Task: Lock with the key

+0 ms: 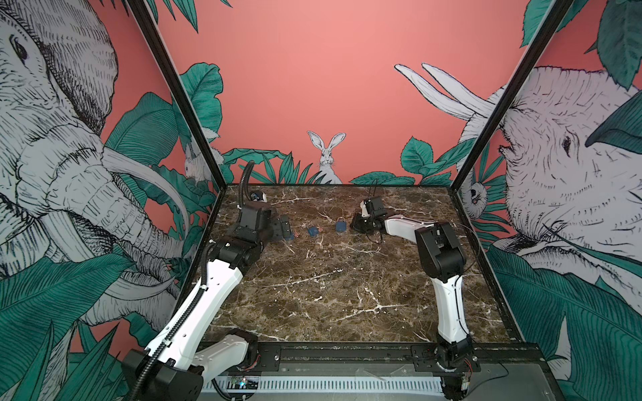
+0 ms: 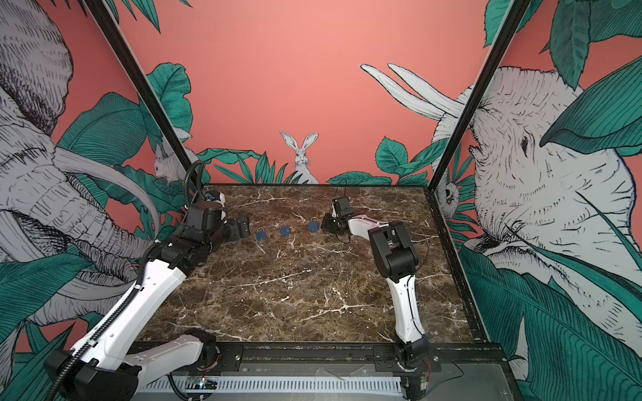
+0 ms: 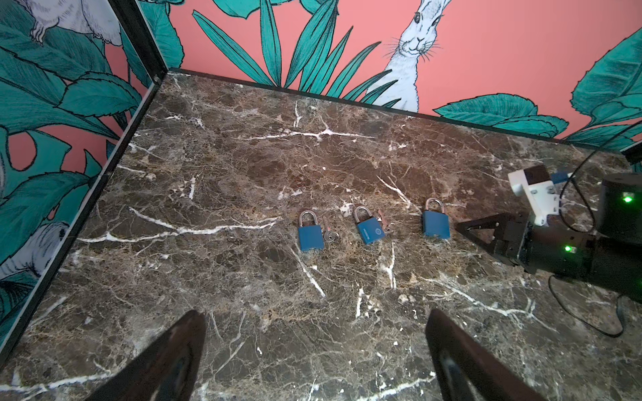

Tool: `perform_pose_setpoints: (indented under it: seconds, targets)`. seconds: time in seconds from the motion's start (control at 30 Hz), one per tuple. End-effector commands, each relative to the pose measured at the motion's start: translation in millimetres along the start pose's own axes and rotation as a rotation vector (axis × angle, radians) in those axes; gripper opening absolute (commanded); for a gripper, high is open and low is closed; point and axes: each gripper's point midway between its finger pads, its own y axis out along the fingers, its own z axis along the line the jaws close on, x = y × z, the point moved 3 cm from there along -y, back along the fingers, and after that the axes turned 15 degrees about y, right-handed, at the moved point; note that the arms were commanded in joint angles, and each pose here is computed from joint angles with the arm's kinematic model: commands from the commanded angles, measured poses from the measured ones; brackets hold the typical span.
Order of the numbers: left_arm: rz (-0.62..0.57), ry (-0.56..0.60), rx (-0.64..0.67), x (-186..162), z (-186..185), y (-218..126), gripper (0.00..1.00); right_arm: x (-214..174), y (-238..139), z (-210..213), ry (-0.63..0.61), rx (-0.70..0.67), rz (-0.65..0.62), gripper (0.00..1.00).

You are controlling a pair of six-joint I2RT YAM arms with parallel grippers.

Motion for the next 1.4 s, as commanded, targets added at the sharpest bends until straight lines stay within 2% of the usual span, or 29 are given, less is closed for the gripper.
perform_pose_setpoints:
  seconds: [0.0, 0.13, 0.47, 0.67, 0.8, 0.87, 0.9, 0.93, 0.97, 1.13, 1.37]
  targets:
    - [0.027, -0.008, 0.031, -9.1, 6.4, -2.9, 0.99, -5.3, 14.4, -15.3, 0.008, -0.042, 0.005, 0.11]
    - [0.03, -0.009, 0.032, -10.0, 6.8, -3.4, 0.99, -3.2, 18.7, -12.9, 0.011, -0.034, 0.007, 0.15]
    - [0.033, -0.017, 0.03, -11.2, 6.2, -1.7, 0.99, 0.0, 14.0, -9.7, 0.011, -0.036, -0.007, 0.38]
    - [0.016, -0.03, 0.042, -10.4, 8.2, -2.2, 0.99, 3.7, -8.4, -3.5, -0.029, -0.057, -0.039, 0.48]
    - [0.017, -0.024, 0.05, -9.8, 9.0, -1.2, 0.99, 8.8, -33.8, -1.5, -0.092, -0.12, -0.077, 0.59]
    - [0.024, -0.014, 0.059, -10.6, 9.7, 0.7, 0.99, 12.5, -48.5, -0.5, -0.121, -0.146, -0.102, 0.66]
    - [0.025, -0.008, 0.062, -10.7, 10.0, 1.1, 0.99, 14.6, -56.2, -1.8, -0.131, -0.161, -0.113, 0.82]
    - [0.025, -0.005, 0.069, -11.0, 11.0, 1.4, 0.99, 16.5, -62.9, -2.4, -0.139, -0.173, -0.124, 0.93]
    - [0.024, -0.002, 0.079, -11.0, 12.5, 1.4, 0.99, 18.1, -70.5, -4.3, -0.145, -0.19, -0.135, 0.99]
    - [0.02, 0.012, 0.115, -12.6, 17.6, 2.5, 0.99, 30.3, -107.7, -25.0, -0.127, -0.276, -0.199, 0.99]
    - [0.053, 0.025, 0.094, -15.7, 11.6, 13.3, 0.99, 44.9, -155.8, -81.0, -0.059, -0.501, -0.263, 0.99]
